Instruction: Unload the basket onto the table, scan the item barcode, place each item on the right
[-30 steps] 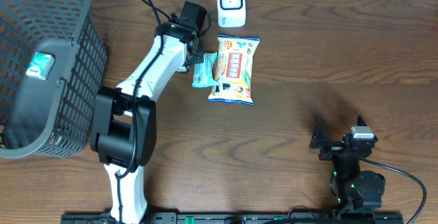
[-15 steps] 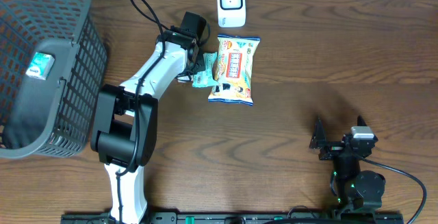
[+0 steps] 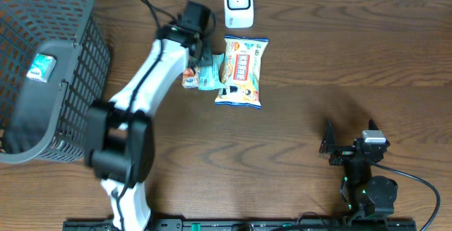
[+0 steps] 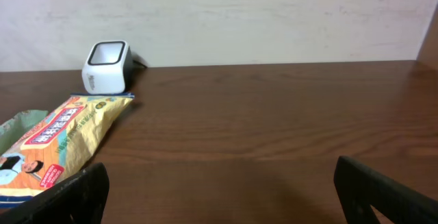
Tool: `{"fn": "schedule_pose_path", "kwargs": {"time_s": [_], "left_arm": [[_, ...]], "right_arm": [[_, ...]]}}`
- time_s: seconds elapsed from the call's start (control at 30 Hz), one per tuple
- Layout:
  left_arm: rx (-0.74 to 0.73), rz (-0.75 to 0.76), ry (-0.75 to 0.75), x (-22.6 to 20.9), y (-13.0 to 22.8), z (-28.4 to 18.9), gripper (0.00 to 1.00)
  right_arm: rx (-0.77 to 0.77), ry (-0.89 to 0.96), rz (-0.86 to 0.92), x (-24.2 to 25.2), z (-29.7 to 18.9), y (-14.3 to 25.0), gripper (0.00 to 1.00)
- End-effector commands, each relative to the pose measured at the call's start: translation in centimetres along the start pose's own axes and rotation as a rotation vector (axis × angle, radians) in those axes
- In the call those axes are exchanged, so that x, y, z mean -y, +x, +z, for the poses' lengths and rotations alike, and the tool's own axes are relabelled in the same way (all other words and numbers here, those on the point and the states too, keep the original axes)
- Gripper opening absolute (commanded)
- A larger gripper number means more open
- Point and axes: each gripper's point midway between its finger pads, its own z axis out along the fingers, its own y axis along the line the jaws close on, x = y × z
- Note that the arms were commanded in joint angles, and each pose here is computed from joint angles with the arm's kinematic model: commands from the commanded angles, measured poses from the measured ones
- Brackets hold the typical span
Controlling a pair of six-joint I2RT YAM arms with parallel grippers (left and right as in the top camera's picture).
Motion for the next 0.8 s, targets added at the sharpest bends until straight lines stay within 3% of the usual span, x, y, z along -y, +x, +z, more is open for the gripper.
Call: {"fn": "schedule_pose_path", "kwargs": {"time_s": [0.0, 0.1, 0.2, 0.27, 0.33, 0.5, 0.63, 0.77], "left_arm": [[0.379, 0.008, -0.086, -3.7, -8.0, -12.7, 0.68], [0.597, -0.068, -0.225, -9.6, -10.7, -20.9, 0.79], [0.695, -0.115, -0.303, -14.3, -11.4, -25.6, 0.79], [0.726, -0.2, -0.397, -19.9, -11.1, -27.9, 0.79], [0.701, -0.277, -0.462, -23.8, -10.1, -28.3, 0.81], [0.536, -0.667, -0.578, -33.1, -4.0, -26.1, 0.97], [0.393, -0.766, -0.505, -34.9, -1.3, -23.0, 0.98], [0.273, -0.837, -0.554, -37.0, 1.4, -20.3, 0.98]], "right_arm": [[0.0, 0.006, 0.007, 0.1, 0.0, 0.1, 0.99], [0.0, 0.006, 0.007, 0.1, 0.0, 0.1, 0.99], [0.001, 0.006, 0.007, 0.1, 0.0, 0.1, 0.99], [0.0, 0.006, 0.007, 0.1, 0.0, 0.1, 0.99], [0.0, 0.006, 0.007, 0.1, 0.0, 0.1, 0.99], [0.001, 0.006, 0.007, 0.1, 0.0, 0.1, 0.99], [0.0, 0.006, 0.007, 0.1, 0.0, 0.1, 0.99], [0.0, 0.006, 0.007, 0.1, 0.0, 0.1, 0.99]]}}
